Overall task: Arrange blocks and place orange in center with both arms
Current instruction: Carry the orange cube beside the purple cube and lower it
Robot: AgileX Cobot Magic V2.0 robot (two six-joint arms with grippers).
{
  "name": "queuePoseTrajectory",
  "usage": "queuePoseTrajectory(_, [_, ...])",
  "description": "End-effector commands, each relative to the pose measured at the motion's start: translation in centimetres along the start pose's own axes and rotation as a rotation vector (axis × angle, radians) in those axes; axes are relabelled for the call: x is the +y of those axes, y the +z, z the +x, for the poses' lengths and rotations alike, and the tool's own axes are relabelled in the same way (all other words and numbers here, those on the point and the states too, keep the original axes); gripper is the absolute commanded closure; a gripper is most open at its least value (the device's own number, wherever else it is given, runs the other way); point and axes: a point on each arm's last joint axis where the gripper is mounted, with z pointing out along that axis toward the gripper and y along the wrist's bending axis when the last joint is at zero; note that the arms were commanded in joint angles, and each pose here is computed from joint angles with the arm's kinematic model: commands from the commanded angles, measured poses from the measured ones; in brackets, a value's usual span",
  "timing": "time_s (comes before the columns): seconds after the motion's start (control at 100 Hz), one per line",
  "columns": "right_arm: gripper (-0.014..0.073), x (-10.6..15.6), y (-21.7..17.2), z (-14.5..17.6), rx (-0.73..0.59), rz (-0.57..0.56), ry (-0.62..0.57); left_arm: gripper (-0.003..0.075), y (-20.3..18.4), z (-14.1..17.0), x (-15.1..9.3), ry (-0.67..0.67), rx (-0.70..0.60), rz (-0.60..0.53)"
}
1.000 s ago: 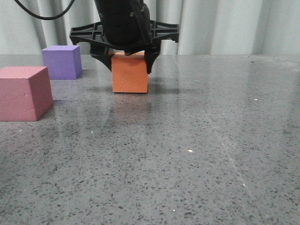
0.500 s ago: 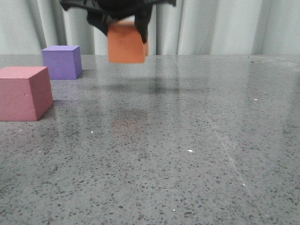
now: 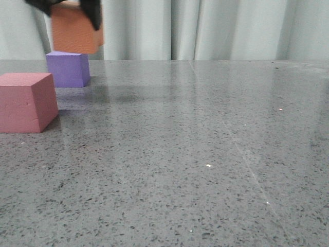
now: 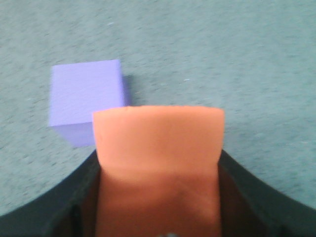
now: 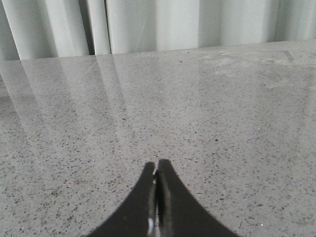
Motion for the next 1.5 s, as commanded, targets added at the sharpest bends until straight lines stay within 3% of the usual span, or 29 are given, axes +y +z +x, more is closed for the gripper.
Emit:
queuePoseTrajectory(0.0, [0.0659,0.2,-0.2,-1.3,-0.11,-0.012,-0.008,0.0677,-2.0,-1.4,1.8,-0.03,-0.105,0.03])
queuePoseTrajectory(0.13, [0.0659,0.2,-0.2,-1.3,-0.11,-0.012,-0.008,0.0677,-1.4,-0.6,3.4,-0.046,-0.1,0.022])
queuePoseTrajectory(0.37, [0.0659,0.2,-0.2,-1.3,-0.11,-0.012,-0.008,0.0677,-0.3,0.8,3.2,-0.031,-0.089,0.057])
queuePoseTrajectory(0.64, [0.0659,0.2,-0.2,-1.3,-0.11,-0.012,-0.008,0.0677,0.8,1.4,4.9,-0.082,-0.068,0.024])
queuePoseTrajectory(1.39, [0.0659,0.2,-0.2,-1.3,-0.11,-0.012,-0.008,0.0675,4.0,2.8,4.1,-0.059,0.01,0.009])
queuePoseTrajectory(1.49, [0.0659,0.2,-0.2,-1.3,-0.11,-0.012,-0.008,0.0636,4.0,2.8,4.0,-0.059,0.004,0.019])
